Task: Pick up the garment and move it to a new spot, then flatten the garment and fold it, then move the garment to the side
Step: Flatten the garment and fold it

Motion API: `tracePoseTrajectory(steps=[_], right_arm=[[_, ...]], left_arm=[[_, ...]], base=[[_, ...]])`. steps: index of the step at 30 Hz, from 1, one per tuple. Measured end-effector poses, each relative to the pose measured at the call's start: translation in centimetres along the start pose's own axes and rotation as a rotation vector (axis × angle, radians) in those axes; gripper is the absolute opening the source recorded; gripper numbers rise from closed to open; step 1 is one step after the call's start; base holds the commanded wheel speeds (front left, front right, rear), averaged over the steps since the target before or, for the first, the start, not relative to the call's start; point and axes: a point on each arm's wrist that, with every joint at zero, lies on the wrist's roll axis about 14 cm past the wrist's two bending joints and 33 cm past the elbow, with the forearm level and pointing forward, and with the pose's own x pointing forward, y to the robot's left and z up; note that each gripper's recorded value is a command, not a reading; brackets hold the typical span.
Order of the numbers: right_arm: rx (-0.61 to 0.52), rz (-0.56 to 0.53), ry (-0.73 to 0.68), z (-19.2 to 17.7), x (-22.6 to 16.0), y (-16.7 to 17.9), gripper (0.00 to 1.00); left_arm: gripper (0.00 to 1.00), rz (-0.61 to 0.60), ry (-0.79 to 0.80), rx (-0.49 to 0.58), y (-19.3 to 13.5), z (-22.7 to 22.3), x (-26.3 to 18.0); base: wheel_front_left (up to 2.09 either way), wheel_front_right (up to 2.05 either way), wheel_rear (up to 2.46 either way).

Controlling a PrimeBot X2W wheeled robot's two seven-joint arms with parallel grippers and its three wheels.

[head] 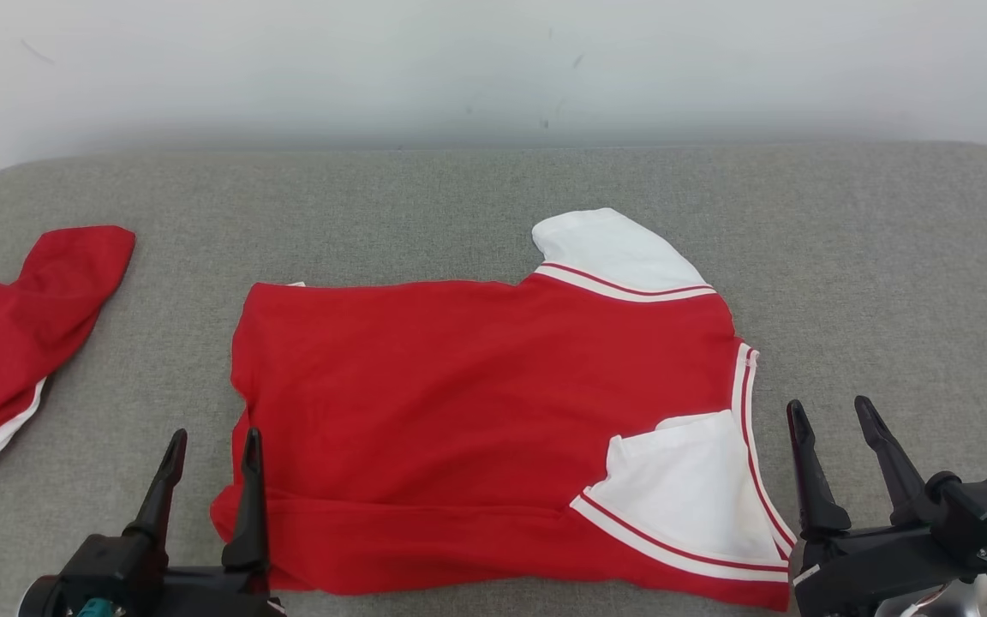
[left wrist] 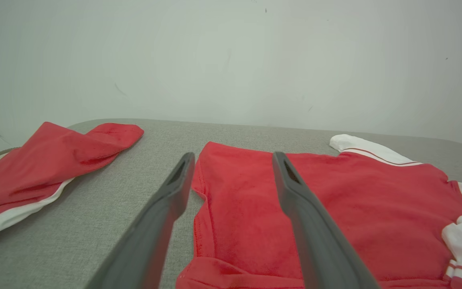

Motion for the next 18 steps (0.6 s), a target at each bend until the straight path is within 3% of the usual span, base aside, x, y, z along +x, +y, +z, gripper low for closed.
tracePoseTrajectory(steps=[10, 18], right_arm=[[0.005, 0.002, 0.006, -0.2, 0.0, 0.1, 1.00], [0.029, -0.013, 0.017, -0.8, 0.3, -0.3, 1.00]], left_arm=[[1.00, -0.040, -0.016, 0.010, -0.7, 0.7, 1.5], [1.00, -0.136, 0.022, 0.034, -1.1, 1.3, 7.5]], base=[[0.00, 0.00, 0.00], [0.00, 0.00, 0.00]])
